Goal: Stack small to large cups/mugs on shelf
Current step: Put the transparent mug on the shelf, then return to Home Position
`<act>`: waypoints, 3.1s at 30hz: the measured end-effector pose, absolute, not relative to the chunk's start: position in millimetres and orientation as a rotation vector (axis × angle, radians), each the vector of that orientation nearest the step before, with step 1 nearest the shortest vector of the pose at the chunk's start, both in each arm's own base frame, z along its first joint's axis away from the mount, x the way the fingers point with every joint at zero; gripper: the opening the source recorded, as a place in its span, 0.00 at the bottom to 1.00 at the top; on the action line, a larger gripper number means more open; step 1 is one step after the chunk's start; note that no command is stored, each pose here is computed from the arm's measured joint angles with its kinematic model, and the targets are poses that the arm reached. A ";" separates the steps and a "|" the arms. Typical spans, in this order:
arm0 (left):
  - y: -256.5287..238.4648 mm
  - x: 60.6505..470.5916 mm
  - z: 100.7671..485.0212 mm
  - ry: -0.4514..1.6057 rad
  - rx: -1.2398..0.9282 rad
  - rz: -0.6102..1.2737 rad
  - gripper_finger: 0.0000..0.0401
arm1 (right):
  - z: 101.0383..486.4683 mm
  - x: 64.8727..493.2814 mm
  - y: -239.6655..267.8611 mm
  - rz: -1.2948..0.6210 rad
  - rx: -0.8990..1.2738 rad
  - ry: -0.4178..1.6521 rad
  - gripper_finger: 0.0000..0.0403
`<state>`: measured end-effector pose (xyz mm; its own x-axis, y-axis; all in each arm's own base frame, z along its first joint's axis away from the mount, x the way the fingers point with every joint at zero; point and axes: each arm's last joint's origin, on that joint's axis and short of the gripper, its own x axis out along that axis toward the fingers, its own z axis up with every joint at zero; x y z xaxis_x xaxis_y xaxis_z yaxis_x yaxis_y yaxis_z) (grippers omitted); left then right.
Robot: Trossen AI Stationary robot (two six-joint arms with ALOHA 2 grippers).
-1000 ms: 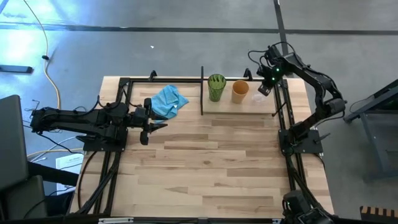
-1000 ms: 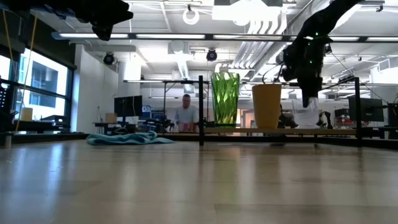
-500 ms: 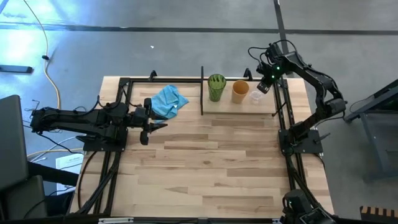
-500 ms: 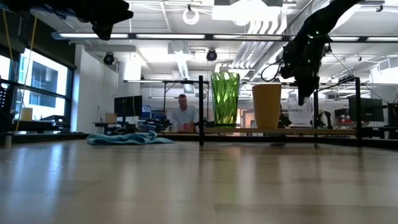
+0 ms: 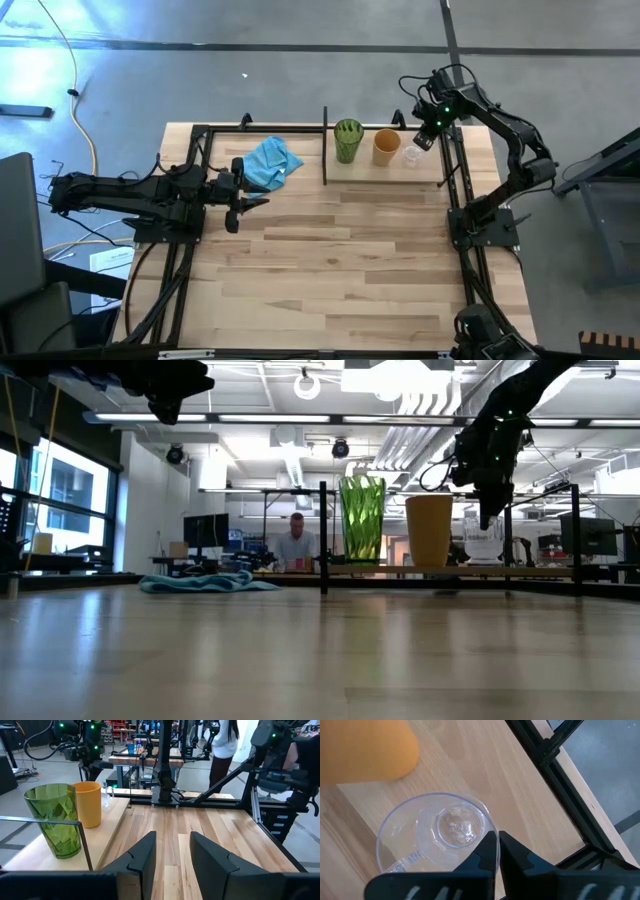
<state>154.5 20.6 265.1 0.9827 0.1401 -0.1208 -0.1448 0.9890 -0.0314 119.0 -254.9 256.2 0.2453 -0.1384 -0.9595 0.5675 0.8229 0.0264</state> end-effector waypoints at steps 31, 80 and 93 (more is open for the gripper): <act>20.6 154.5 264.7 0.124 -0.041 0.143 0.27 | 255.4 119.2 -253.8 -0.508 0.447 1.237 0.06; 20.6 154.5 264.6 0.124 -0.039 0.143 0.27 | 270.1 114.9 -244.6 -0.530 0.410 1.212 0.16; 20.6 154.5 265.1 0.120 -0.039 0.143 0.27 | 312.6 114.7 -203.7 -0.537 0.292 1.081 0.16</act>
<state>154.5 20.6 265.1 0.9826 0.1401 -0.1218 -0.1447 0.9890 -0.0299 114.7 -203.7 312.6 0.3603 -0.2704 -0.8928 0.5478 0.8360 -0.0321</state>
